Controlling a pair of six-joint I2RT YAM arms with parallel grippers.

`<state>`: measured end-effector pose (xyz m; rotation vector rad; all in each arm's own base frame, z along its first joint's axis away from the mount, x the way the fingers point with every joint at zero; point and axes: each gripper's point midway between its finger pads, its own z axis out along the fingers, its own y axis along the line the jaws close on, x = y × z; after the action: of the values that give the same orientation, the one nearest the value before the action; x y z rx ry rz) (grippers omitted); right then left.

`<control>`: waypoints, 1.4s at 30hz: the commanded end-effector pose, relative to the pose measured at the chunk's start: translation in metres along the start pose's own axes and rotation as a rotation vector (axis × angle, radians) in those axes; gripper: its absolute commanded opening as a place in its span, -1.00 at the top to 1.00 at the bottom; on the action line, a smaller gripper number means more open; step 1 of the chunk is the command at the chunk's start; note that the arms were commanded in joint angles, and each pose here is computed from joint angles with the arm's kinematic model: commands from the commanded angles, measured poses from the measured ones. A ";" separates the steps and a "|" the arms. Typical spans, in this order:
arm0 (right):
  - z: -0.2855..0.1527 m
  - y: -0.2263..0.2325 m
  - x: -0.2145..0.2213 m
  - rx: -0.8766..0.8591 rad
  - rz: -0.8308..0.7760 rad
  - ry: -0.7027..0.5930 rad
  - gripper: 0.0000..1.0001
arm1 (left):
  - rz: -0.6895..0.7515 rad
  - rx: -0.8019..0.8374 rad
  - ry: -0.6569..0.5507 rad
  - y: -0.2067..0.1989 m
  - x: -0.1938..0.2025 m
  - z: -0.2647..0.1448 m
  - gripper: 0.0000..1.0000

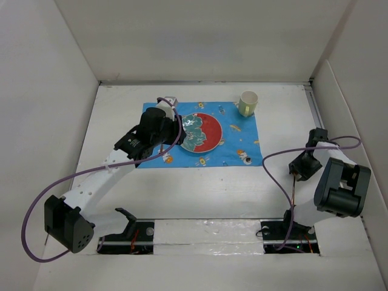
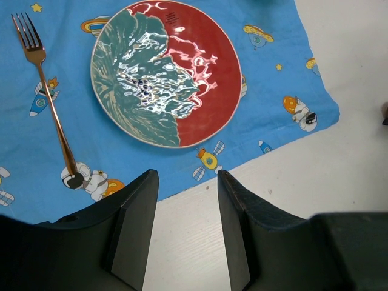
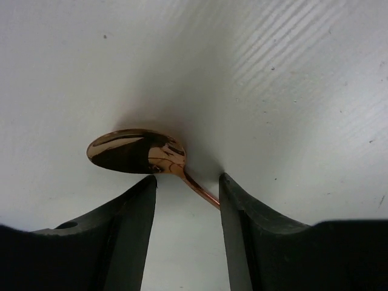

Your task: Set the dinner table for one person

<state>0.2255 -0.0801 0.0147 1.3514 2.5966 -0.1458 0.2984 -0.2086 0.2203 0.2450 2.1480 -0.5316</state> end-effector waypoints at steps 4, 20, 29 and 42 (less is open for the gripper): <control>0.015 0.027 0.011 -0.087 -0.082 0.065 0.32 | 0.002 0.003 -0.038 -0.002 -0.011 0.001 0.20; 0.018 0.116 -0.031 -0.199 -0.247 -0.038 0.23 | 0.001 -0.056 -0.015 0.009 -0.005 0.010 0.20; 0.019 0.091 -0.017 -0.136 -0.290 -0.021 0.18 | 0.012 -0.089 -0.018 0.014 -0.008 0.012 0.21; 0.030 0.057 0.010 -0.010 -0.377 0.069 0.40 | 0.005 -0.079 -0.026 0.011 -0.013 0.013 0.21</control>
<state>0.3325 -0.0445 0.0195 0.8658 2.6321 0.0177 0.3108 -0.2008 0.1979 0.2083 2.1996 -0.4270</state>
